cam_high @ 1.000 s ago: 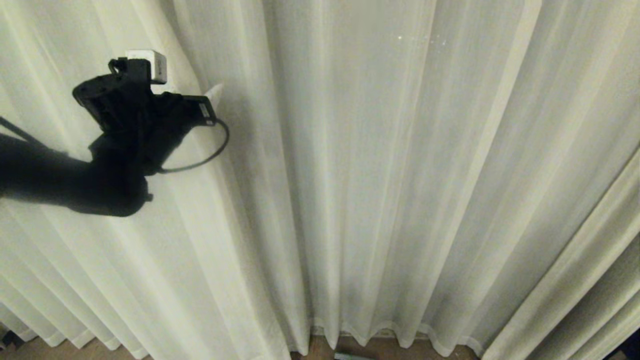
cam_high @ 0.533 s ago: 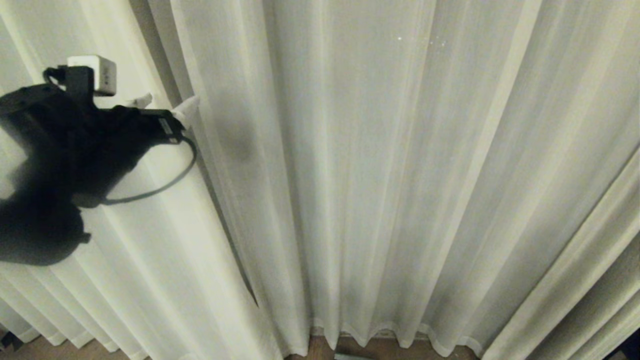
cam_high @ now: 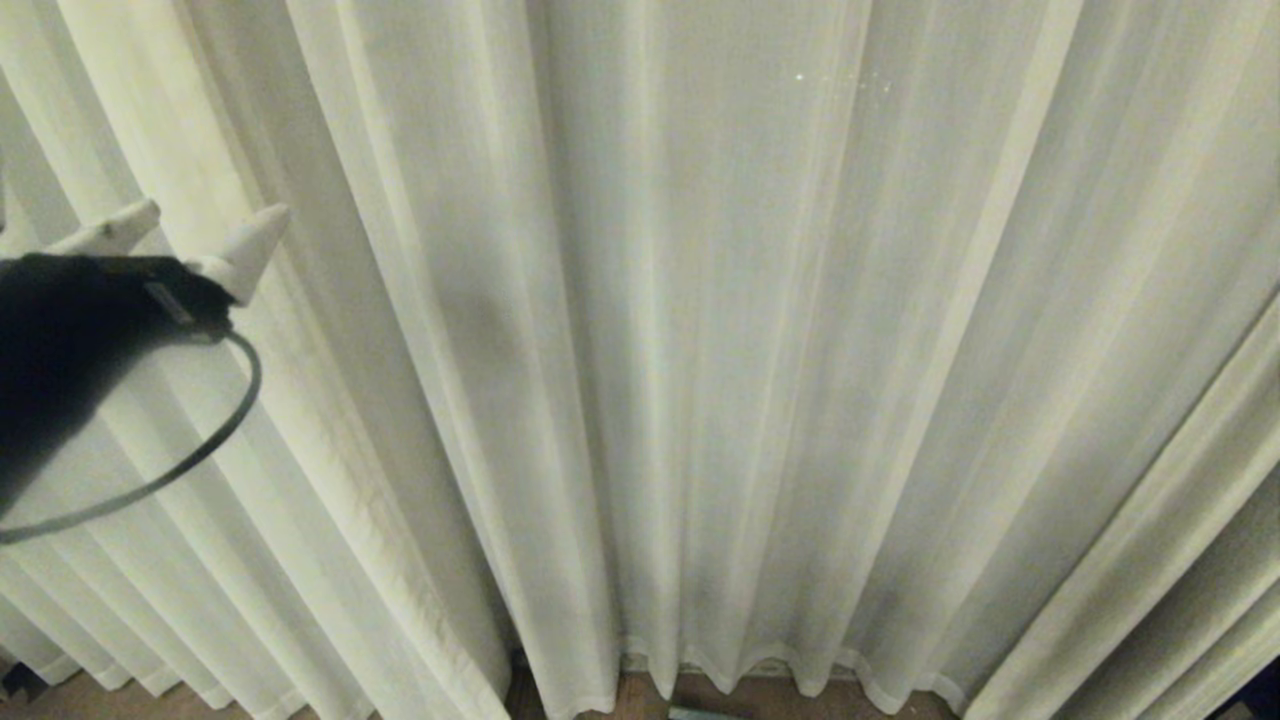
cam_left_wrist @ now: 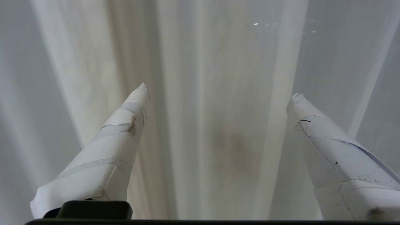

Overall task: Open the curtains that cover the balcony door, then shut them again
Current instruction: Close the inner curtains on both sides

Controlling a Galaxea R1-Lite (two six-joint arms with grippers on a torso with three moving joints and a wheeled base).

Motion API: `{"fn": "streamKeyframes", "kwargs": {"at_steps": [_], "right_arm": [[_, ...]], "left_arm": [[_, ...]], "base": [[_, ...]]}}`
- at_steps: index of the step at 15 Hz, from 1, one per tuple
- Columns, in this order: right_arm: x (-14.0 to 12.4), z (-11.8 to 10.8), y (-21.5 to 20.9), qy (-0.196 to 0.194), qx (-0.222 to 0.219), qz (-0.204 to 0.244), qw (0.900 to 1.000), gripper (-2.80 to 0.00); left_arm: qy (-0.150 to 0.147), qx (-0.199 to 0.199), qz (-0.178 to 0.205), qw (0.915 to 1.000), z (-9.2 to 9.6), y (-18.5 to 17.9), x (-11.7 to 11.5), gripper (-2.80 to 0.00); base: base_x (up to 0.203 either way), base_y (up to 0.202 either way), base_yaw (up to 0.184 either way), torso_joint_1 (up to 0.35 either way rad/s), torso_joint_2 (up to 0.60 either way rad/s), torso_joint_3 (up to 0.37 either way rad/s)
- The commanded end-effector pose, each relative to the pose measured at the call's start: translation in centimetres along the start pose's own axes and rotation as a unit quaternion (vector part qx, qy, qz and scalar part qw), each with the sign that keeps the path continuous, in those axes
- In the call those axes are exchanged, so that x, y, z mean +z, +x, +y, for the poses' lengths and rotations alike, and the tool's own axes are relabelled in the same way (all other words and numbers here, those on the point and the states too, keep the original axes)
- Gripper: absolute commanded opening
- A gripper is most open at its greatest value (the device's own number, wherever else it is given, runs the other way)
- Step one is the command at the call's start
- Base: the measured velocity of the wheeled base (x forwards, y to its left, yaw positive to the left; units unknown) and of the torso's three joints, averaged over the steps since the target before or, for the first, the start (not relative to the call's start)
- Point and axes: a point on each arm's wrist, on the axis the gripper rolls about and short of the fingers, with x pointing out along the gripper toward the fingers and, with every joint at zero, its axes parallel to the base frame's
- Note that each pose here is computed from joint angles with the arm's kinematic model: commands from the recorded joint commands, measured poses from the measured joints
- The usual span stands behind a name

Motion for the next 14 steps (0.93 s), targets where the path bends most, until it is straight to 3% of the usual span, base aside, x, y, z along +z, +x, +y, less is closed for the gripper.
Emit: {"fn": "streamKeyframes", "kwargs": {"at_steps": [1, 9, 14], "right_arm": [[0.0, 0.0, 0.0, 0.000, 0.000, 0.000, 1.000, -2.80], [0.0, 0.0, 0.0, 0.000, 0.000, 0.000, 1.000, -2.80], [0.0, 0.0, 0.0, 0.000, 0.000, 0.000, 1.000, -2.80]], "left_arm": [[-0.001, 0.006, -0.024, 0.9997, 0.2, -3.4, 1.0, -2.80], [-0.001, 0.002, 0.005, 1.0000, 0.3, -9.4, 1.1, -2.80], [0.006, 0.010, 0.119, 0.9928, 0.6, -14.0, -1.6, -2.80]], "base": [[0.000, 0.000, 0.000, 0.000, 0.00, 0.000], [0.000, 0.000, 0.000, 0.000, 0.00, 0.000], [0.000, 0.000, 0.000, 0.000, 0.00, 0.000]]}}
